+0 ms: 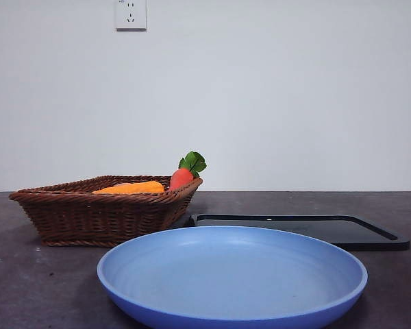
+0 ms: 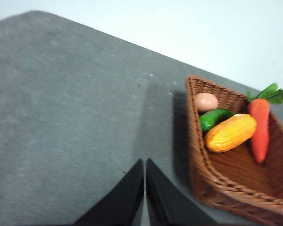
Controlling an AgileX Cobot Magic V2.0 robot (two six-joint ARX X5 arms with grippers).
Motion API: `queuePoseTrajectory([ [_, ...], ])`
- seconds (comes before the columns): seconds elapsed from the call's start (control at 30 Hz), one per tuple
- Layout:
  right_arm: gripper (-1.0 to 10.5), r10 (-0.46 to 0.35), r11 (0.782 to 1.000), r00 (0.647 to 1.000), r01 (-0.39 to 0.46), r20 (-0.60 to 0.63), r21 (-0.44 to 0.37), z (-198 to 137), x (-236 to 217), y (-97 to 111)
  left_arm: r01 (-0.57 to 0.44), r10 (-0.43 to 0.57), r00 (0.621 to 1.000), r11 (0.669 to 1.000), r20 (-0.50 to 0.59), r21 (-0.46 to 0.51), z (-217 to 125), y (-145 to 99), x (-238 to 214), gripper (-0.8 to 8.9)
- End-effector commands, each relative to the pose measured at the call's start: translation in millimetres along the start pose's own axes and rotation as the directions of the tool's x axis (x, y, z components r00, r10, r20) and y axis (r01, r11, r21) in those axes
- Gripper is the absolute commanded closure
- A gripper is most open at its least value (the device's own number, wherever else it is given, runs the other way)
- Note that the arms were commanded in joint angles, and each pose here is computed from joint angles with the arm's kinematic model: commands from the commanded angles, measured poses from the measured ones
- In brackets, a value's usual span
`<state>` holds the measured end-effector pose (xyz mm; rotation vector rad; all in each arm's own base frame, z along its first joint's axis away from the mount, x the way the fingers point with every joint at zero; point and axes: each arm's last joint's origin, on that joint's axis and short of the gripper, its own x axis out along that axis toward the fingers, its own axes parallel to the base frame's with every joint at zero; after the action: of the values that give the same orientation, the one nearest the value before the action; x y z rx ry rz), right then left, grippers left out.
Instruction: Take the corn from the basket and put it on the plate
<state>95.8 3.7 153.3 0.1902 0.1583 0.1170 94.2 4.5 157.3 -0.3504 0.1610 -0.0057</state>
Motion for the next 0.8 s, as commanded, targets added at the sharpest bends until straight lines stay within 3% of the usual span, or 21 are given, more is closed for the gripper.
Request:
queuePoseTrajectory([
  [0.03, 9.4, 0.038, 0.996, 0.999, -0.040, 0.027, 0.083, 3, 0, 1, 0.034, -0.037, 0.999, 0.996, -0.032, -0.082, -2, -1, 0, 8.06],
  [0.17, 9.4, 0.059, 0.984, 0.997, -0.066, 0.051, 0.166, 13, -3, 4, 0.099, -0.103, 0.994, 0.989, -0.036, -0.108, 8, -6, -5, 8.06],
  [0.4, 9.4, 0.129, 0.979, 0.987, -0.142, 0.096, 0.149, 48, -16, 14, 0.140, -0.147, 0.988, 0.983, -0.054, -0.118, 35, -19, -16, 8.06],
  [0.63, 9.4, 0.204, 0.972, 0.979, -0.200, -0.018, 0.121, 84, -19, 25, 0.240, -0.248, 0.961, 0.968, -0.126, -0.074, 69, -35, -22, 8.06],
  [0.8, 9.4, 0.289, 0.957, 0.948, -0.281, -0.137, 0.070, 113, -12, 35, 0.306, -0.301, 0.920, 0.952, -0.252, -0.019, 91, -45, -20, 8.06],
])
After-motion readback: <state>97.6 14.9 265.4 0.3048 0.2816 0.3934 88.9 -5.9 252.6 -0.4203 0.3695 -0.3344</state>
